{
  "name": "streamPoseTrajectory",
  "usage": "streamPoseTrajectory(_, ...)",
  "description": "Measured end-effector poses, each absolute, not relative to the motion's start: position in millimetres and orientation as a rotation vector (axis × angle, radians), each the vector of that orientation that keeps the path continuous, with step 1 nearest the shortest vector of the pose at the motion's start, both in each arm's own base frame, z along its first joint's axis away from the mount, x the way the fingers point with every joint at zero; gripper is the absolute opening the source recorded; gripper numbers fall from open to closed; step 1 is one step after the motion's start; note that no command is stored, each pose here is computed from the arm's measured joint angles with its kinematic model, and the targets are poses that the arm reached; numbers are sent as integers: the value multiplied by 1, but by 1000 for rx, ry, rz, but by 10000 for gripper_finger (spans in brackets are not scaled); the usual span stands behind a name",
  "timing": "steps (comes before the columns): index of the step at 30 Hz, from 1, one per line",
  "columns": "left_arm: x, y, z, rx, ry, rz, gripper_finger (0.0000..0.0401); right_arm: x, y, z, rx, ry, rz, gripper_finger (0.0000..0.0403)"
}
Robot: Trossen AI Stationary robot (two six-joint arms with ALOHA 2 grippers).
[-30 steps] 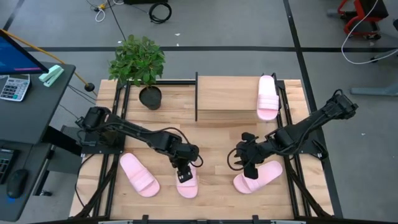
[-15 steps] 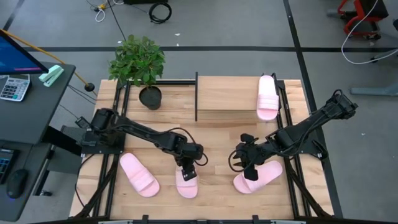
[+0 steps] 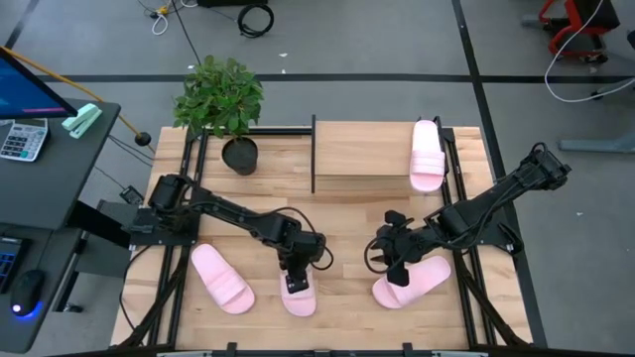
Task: Pick and place slides into the shelf
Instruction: Put the middle pink slide on the shelf
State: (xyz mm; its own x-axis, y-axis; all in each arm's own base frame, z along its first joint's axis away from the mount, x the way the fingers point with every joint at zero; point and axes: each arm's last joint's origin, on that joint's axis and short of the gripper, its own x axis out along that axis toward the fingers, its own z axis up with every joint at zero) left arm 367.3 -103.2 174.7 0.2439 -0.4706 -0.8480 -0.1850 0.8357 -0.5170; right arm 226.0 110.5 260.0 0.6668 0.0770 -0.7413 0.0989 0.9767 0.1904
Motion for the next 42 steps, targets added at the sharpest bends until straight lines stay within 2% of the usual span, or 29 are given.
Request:
streamPoseTrajectory(4, 369, -104, 175, -593, 1313, -222, 109, 226, 109, 260, 203, 827, -42, 145)
streamPoseTrajectory(11, 370, -104, 176, -593, 1307, -231, 15, 227, 108, 261, 182, 805, -81, 145)
streamPoseTrajectory(19, 371, -106, 177, -591, 1290, -293, 12, 227, 107, 260, 173, 804, -95, 145)
streamPoseTrajectory(27, 378, -112, 193, -625, 1258, -362, 12, 210, 105, 264, 240, 925, -5, 134)
streamPoseTrajectory(35, 396, -109, 247, -553, 1161, -457, 12, 174, 103, 297, 285, 813, 129, 118)
streamPoseTrajectory(42, 411, -80, 314, -410, 983, -393, 12, 145, 96, 321, 339, 704, 223, 111)
